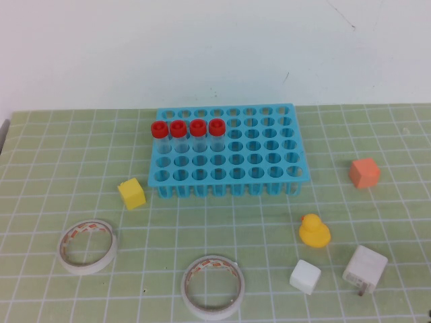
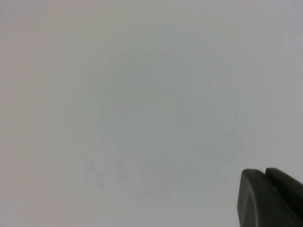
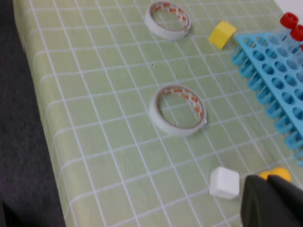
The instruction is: Place the test tubes
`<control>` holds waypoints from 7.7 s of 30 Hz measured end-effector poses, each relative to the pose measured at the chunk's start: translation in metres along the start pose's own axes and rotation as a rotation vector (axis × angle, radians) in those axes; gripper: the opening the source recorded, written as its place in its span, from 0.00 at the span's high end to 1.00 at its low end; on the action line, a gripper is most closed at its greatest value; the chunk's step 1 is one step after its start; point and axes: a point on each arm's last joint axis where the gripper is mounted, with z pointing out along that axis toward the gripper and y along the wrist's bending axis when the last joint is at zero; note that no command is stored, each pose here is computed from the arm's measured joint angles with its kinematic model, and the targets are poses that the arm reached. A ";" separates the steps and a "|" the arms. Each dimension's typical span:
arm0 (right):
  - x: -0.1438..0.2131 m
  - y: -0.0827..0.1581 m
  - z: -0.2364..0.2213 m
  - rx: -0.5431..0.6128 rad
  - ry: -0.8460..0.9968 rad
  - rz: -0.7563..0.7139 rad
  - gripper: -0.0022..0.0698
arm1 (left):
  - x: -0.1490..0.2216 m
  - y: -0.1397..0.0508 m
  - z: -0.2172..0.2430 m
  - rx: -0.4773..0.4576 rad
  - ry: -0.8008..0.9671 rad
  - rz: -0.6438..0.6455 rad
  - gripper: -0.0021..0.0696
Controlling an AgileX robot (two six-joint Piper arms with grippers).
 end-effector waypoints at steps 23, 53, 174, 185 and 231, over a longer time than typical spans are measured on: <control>0.070 0.006 -0.013 0.101 0.139 0.132 0.97 | 0.161 -0.053 -0.130 0.255 0.151 -0.256 0.97; 0.089 0.014 -0.001 0.094 0.206 0.233 0.97 | 0.171 -0.054 -0.142 0.252 0.127 -0.271 0.97; 0.195 0.018 0.010 1.032 0.002 0.592 0.97 | 0.259 -0.058 -0.176 -0.029 0.594 -0.249 0.97; 0.194 0.022 0.016 0.956 0.022 0.575 0.97 | 0.259 -0.058 -0.176 -0.029 0.594 -0.248 0.97; 0.195 0.024 0.017 0.981 -0.022 0.747 0.97 | 0.259 -0.058 -0.176 -0.030 0.594 -0.253 0.97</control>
